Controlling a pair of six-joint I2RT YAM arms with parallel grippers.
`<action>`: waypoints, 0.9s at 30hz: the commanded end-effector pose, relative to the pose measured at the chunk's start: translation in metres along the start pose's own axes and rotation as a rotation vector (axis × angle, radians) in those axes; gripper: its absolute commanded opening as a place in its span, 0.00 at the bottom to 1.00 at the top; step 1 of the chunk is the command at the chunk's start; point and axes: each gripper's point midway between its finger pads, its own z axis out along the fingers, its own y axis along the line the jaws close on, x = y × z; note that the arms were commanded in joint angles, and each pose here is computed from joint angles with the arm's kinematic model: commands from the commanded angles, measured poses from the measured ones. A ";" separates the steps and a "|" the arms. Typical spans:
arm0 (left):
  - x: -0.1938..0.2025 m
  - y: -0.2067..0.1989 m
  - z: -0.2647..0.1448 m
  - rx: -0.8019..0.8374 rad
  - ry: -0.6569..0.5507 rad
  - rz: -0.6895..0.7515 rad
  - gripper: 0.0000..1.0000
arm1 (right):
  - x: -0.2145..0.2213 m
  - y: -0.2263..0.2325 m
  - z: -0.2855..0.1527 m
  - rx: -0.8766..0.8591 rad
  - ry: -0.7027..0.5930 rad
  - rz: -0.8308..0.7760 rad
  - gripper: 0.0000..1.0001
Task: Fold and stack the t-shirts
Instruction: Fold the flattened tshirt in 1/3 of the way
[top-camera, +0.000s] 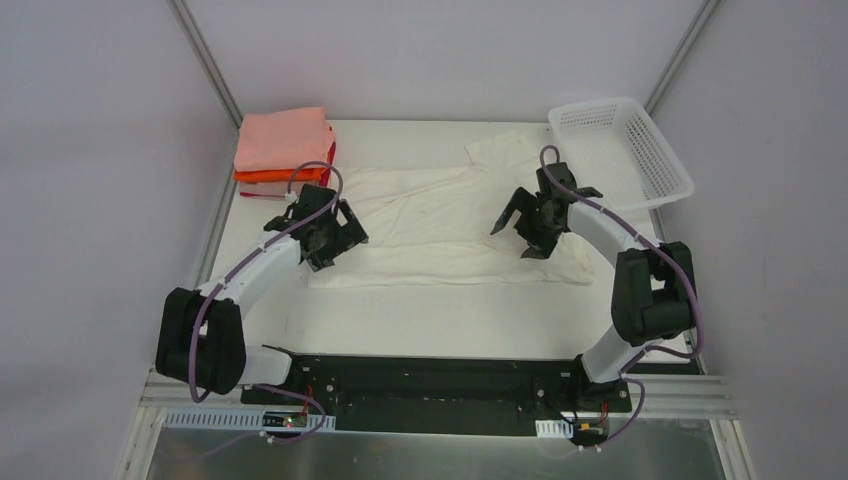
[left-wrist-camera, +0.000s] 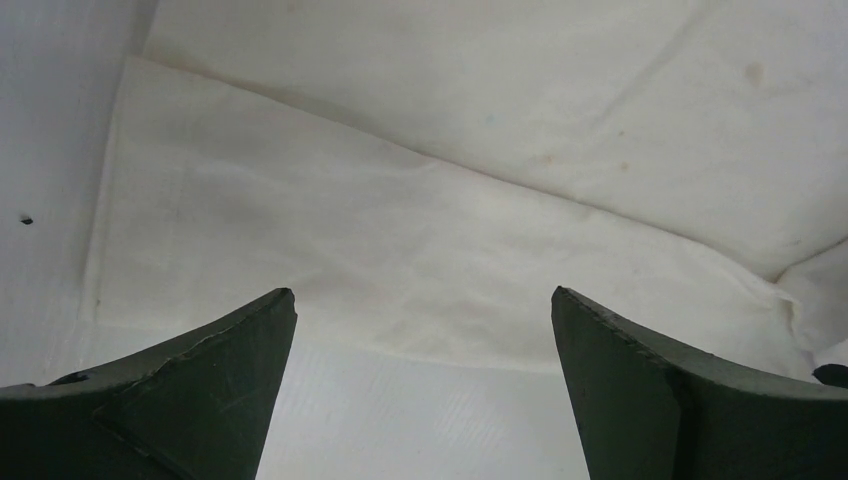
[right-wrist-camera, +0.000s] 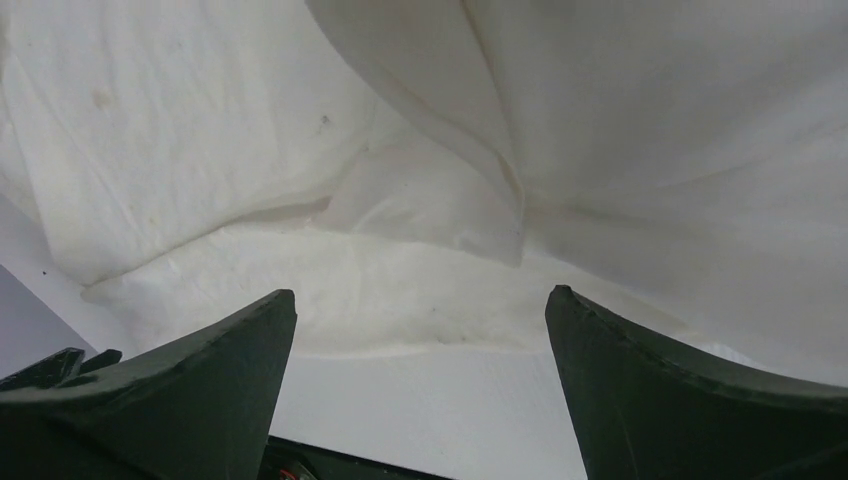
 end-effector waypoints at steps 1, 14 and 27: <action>0.013 0.006 0.018 0.000 0.051 0.056 0.99 | -0.026 0.019 0.009 -0.060 -0.090 -0.062 1.00; 0.025 0.041 0.045 -0.152 0.071 0.080 0.99 | -0.070 0.093 0.039 -0.148 -0.141 -0.058 1.00; 0.015 0.034 0.020 -0.090 0.006 0.083 0.99 | -0.114 0.094 0.006 0.008 -0.299 0.010 1.00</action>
